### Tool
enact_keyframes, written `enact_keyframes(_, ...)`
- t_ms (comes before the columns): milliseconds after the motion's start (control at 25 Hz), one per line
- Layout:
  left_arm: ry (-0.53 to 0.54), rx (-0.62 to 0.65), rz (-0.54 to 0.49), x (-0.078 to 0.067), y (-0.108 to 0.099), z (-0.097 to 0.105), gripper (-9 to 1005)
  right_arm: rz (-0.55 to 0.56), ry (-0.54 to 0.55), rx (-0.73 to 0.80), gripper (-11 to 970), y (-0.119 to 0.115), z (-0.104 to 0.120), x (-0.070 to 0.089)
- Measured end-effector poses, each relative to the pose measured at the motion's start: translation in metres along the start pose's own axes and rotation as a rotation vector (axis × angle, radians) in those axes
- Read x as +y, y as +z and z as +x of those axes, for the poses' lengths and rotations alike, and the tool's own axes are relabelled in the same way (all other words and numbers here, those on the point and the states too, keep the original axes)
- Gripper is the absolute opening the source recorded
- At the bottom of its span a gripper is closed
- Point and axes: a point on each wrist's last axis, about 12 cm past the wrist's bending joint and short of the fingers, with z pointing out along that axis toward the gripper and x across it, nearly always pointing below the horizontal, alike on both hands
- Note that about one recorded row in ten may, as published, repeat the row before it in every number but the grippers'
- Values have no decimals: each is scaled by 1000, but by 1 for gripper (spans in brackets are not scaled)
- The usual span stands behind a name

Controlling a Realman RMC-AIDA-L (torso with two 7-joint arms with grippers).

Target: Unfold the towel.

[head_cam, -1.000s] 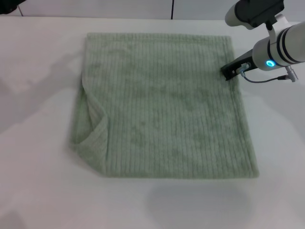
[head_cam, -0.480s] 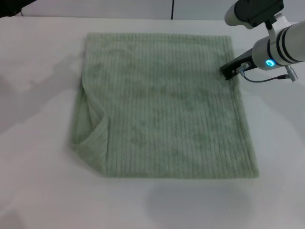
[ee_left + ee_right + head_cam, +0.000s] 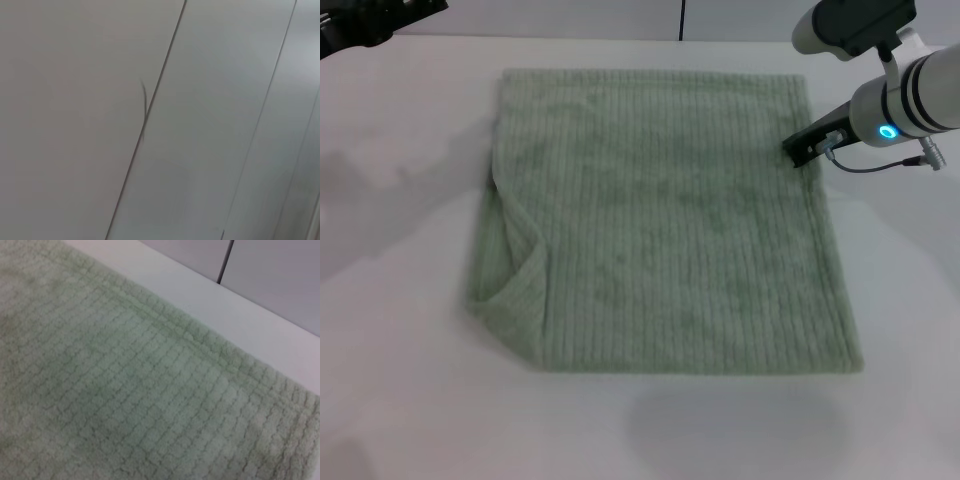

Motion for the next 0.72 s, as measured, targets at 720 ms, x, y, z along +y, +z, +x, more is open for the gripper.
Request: enact_keyframes(720,5,9,6,0,1,-2,871,1,0,5,24,0,1,0)
